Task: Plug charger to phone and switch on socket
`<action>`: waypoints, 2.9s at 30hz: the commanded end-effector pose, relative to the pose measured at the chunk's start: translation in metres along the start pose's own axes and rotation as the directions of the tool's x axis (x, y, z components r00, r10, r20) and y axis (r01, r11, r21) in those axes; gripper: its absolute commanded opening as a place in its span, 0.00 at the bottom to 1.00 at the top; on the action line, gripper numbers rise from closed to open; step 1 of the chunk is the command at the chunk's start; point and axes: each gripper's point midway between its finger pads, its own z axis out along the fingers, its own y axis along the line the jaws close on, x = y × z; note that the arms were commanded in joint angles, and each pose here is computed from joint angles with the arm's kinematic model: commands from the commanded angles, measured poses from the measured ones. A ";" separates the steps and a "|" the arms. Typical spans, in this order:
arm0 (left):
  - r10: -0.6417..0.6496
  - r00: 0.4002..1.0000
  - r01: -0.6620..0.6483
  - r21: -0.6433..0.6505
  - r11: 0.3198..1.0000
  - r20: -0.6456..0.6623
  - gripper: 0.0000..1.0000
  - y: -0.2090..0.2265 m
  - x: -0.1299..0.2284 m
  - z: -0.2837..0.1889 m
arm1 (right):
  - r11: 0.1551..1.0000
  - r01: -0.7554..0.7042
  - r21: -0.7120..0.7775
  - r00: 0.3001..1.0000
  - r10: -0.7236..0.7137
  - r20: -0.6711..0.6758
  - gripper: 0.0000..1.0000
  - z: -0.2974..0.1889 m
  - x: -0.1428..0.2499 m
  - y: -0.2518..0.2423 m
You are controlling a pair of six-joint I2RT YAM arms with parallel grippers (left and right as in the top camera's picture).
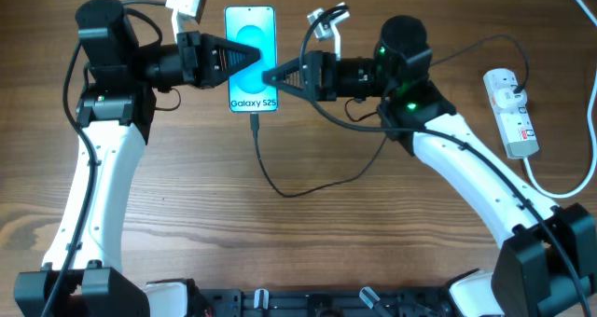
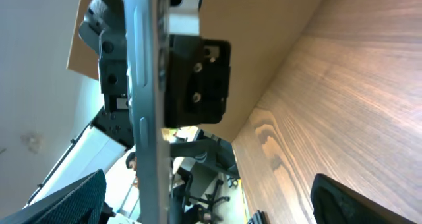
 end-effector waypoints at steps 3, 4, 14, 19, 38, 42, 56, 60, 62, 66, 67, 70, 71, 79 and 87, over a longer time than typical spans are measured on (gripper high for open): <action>0.036 0.999 -0.035 0.026 0.999 -0.030 0.04 -0.007 0.009 0.000 | 0.993 0.102 -0.067 0.992 -0.106 -0.069 1.00 -0.014 0.003 0.014; 0.027 0.999 -0.026 0.027 0.999 -0.035 0.04 -0.005 0.011 0.002 | 0.988 0.125 -0.090 0.987 -0.133 -0.094 1.00 -0.015 0.008 0.017; -0.032 0.999 0.032 -0.001 1.000 -0.045 0.04 0.015 0.025 0.022 | 0.995 0.078 -0.054 0.987 -0.085 -0.139 1.00 -0.012 0.023 0.002; -0.031 0.999 0.031 -0.005 1.000 -0.041 0.04 0.016 0.024 0.022 | 0.999 0.049 0.009 0.988 -0.047 -0.148 0.69 -0.008 0.033 -0.015; -0.010 1.000 0.009 -0.021 1.000 -0.023 0.04 0.019 0.021 0.022 | 0.994 0.078 -0.079 0.977 -0.092 -0.193 0.27 -0.005 0.039 0.004; -0.008 1.000 0.007 -0.020 1.000 -0.023 0.04 0.019 0.021 0.022 | 0.995 0.052 -0.086 0.976 -0.069 -0.207 0.26 -0.006 0.042 0.006; -0.006 0.999 0.005 -0.016 1.000 -0.043 0.04 0.017 0.026 0.032 | 0.997 0.006 -0.082 0.977 -0.024 -0.213 0.04 -0.006 0.042 0.007; -0.006 0.999 0.005 -0.018 1.000 -0.041 0.19 0.018 0.026 0.032 | 0.997 0.006 -0.082 0.977 -0.023 -0.214 0.04 -0.006 0.042 0.007; -0.006 0.999 0.005 -0.021 1.000 -0.038 0.28 0.018 0.026 0.032 | 0.997 0.005 -0.082 0.977 -0.023 -0.214 0.04 -0.006 0.042 0.007; -0.004 1.000 0.004 -0.048 0.999 -0.007 0.54 0.023 0.020 0.032 | 0.997 0.006 -0.082 0.977 -0.023 -0.213 0.04 -0.006 0.042 0.007; -0.004 1.000 0.005 -0.068 0.998 0.016 0.63 0.026 0.016 0.030 | 0.997 0.008 -0.082 0.977 -0.025 -0.213 0.04 -0.006 0.042 0.007; -0.004 0.999 0.007 -0.081 0.997 0.043 0.74 0.030 0.010 0.022 | 0.997 -0.005 -0.075 0.976 -0.011 -0.216 0.04 -0.006 0.043 0.005; -0.004 0.998 0.009 -0.086 0.996 0.056 0.77 0.031 0.007 0.017 | 0.998 -0.011 -0.063 0.977 -0.003 -0.213 0.05 -0.006 0.043 0.003; -0.044 0.979 0.080 -0.175 0.981 0.200 0.87 0.055 -0.014 -0.029 | 0.961 0.005 0.277 0.992 0.031 -0.126 0.04 -0.015 0.050 -0.072; -0.167 0.911 0.330 -0.425 0.843 0.376 1.00 0.125 -0.004 -0.067 | 0.889 -0.083 0.451 0.980 0.155 -0.125 0.04 -0.023 0.079 -0.143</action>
